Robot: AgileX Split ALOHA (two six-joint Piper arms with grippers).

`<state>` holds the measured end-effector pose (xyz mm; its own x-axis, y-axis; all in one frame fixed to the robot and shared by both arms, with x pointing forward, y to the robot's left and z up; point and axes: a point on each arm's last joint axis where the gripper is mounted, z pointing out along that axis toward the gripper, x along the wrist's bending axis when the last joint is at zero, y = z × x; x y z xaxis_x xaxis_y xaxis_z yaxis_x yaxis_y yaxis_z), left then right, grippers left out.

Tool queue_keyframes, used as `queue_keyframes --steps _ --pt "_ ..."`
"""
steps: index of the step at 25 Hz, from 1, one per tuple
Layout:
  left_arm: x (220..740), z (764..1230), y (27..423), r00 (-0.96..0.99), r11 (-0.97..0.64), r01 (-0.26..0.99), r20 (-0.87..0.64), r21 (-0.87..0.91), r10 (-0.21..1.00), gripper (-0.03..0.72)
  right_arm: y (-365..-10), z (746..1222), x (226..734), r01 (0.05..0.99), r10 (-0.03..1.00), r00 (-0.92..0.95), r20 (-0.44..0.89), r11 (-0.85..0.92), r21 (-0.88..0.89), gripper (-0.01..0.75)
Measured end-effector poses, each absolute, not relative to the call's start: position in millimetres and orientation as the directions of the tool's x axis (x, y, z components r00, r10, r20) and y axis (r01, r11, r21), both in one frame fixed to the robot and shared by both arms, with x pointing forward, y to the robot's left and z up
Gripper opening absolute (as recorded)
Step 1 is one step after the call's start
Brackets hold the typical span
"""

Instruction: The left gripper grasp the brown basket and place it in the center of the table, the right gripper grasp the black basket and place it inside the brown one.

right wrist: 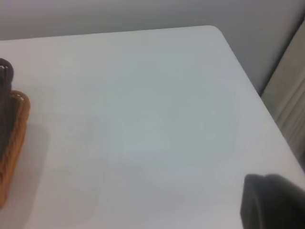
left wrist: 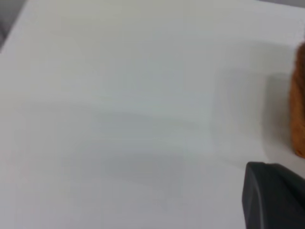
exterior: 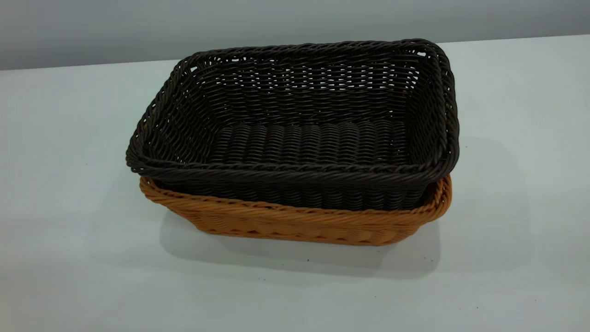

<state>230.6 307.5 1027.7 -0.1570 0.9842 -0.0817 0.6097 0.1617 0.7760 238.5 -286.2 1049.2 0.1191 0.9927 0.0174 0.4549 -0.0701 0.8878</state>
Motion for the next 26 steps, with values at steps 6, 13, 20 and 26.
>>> queue_keyframes --steps 6,13,20,26 --pt "230.5 1027.7 307.3 -0.177 0.174 0.606 -0.082 0.776 0.981 -0.001 -286.2 1049.2 238.5 0.455 0.993 0.119 0.017 -0.070 0.888 0.000" --pt "230.5 1027.7 307.3 -0.177 0.174 0.606 -0.082 0.776 0.981 -0.001 -286.3 1049.2 238.5 0.455 0.993 0.119 0.017 -0.070 0.888 0.000" --pt "230.5 1027.7 307.3 -0.177 0.174 0.606 -0.082 0.776 0.981 -0.001 -286.3 1049.2 238.5 0.455 0.993 0.120 0.016 -0.070 0.888 0.000" --pt "230.5 1027.7 307.3 -0.177 0.174 0.606 -0.082 0.776 0.981 -0.001 -286.3 1049.2 238.5 0.455 0.993 0.120 0.016 -0.070 0.888 0.000"
